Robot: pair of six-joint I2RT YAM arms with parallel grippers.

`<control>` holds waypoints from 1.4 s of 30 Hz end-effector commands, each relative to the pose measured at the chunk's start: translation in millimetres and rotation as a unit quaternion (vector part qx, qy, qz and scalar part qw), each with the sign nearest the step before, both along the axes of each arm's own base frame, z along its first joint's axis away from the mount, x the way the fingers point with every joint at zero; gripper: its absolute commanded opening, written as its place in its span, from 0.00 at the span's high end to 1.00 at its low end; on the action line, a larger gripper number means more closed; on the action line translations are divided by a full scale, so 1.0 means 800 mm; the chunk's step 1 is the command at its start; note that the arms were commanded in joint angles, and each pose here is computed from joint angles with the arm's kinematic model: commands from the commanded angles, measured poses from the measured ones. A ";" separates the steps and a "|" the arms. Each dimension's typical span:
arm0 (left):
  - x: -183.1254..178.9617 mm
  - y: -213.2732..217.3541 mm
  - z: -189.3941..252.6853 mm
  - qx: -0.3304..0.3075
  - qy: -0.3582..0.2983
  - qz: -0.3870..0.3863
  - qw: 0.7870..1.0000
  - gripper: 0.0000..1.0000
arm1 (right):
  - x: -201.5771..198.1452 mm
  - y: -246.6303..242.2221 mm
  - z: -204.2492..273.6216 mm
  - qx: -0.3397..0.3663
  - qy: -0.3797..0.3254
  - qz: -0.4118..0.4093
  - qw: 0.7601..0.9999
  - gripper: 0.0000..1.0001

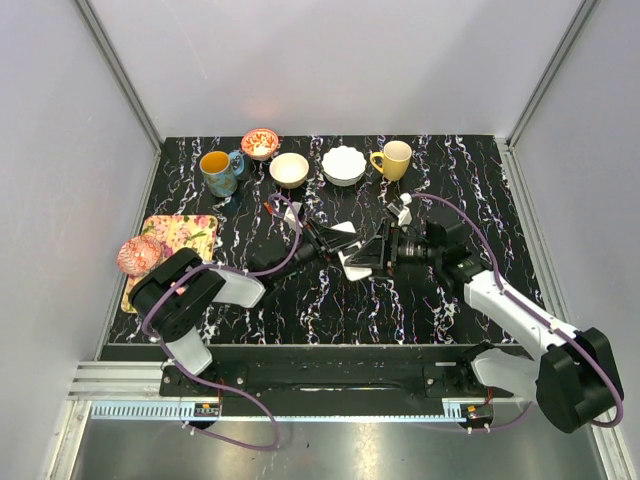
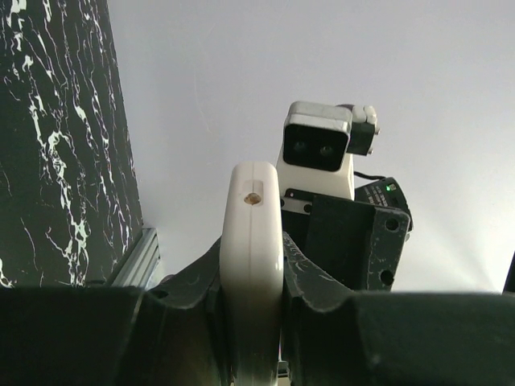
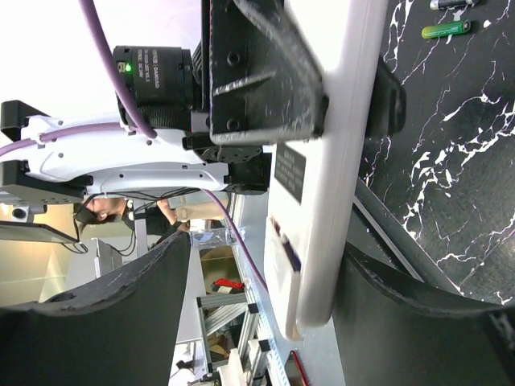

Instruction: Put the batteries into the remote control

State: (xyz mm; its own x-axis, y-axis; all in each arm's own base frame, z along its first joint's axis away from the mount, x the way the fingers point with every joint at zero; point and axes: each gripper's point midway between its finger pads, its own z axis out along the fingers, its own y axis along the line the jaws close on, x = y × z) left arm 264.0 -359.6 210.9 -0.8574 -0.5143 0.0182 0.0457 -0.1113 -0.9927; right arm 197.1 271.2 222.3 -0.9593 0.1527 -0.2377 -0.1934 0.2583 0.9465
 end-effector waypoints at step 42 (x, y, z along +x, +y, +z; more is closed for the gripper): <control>-0.035 0.042 0.167 -0.178 -0.191 -0.003 0.965 1.00 | 0.005 -0.002 -0.001 0.040 0.001 0.009 0.999 0.62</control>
State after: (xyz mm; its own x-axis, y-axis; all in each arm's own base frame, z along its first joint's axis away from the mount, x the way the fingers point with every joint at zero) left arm 268.9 -350.6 226.0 -0.8508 -0.5254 0.0108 0.0717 -0.1364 -0.9881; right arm 200.0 268.2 214.4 -0.9666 0.1671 -0.1942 -0.1580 0.2082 0.9652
